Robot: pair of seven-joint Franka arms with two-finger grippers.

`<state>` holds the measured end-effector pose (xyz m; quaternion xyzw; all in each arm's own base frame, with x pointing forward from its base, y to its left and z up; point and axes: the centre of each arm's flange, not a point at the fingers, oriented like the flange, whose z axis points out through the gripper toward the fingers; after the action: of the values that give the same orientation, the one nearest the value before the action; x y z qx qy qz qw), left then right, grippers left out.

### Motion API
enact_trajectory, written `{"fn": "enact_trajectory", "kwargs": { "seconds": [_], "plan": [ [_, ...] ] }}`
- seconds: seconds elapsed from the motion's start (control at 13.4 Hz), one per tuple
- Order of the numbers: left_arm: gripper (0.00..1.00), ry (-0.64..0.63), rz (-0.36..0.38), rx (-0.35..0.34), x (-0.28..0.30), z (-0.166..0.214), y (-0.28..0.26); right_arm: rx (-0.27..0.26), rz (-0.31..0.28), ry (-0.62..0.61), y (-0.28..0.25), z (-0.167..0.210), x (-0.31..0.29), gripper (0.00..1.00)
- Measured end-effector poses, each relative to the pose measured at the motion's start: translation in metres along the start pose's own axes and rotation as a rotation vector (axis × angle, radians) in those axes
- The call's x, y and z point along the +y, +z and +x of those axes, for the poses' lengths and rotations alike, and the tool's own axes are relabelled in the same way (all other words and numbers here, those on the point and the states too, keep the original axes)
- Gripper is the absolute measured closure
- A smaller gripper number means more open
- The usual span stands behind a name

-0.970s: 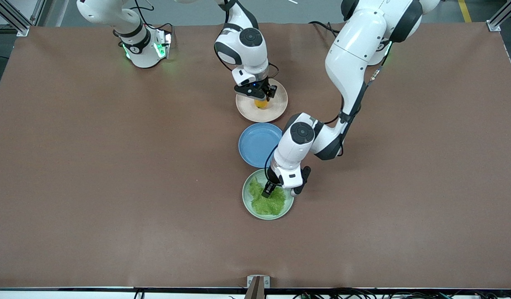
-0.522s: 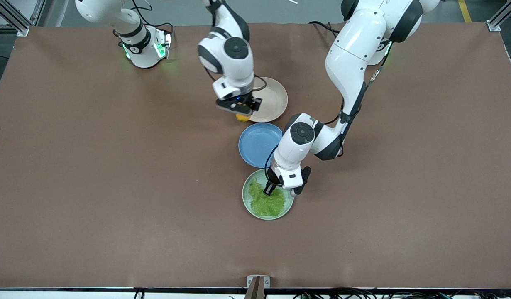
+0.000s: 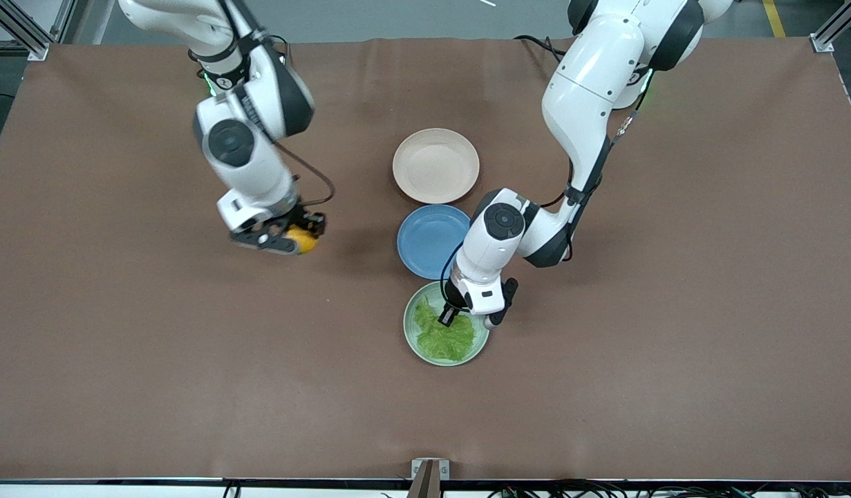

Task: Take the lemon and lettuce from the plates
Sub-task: 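Lift the lettuce off the green plate while the right gripper carries the lemon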

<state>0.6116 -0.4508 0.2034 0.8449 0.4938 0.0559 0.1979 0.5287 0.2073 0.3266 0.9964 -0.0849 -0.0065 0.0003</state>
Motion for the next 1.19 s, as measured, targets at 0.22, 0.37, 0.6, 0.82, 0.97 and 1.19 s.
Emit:
{"fn": "enact_trajectory", "kwargs": {
  "seconds": [0.22, 0.37, 0.6, 0.82, 0.97, 1.19],
  "plan": [
    [0.97, 0.001, -0.03, -0.003, 0.012, -0.002, -0.015, 0.008, -0.001, -0.056, 0.034, 0.033, 0.079, 0.37],
    [0.97, 0.002, -0.045, -0.006, 0.025, -0.004, -0.037, 0.014, -0.005, -0.081, 0.059, 0.039, 0.103, 0.37],
    [0.97, 0.013, 0.014, -0.006, 0.048, -0.005, -0.099, 0.005, -0.013, -0.11, 0.086, 0.042, 0.114, 0.37],
    [0.97, 0.154, 0.129, 0.0, 0.057, 0.032, -0.185, 0.012, -0.014, -0.142, 0.096, 0.051, 0.135, 0.37],
    [0.97, 0.281, 0.178, -0.003, 0.038, 0.078, -0.225, 0.023, -0.015, -0.146, 0.109, 0.056, 0.149, 0.37],
    [0.97, 0.519, 0.266, -0.058, -0.029, 0.15, -0.239, 0.02, -0.017, -0.148, 0.119, 0.058, 0.15, 0.37]
  ]
}}
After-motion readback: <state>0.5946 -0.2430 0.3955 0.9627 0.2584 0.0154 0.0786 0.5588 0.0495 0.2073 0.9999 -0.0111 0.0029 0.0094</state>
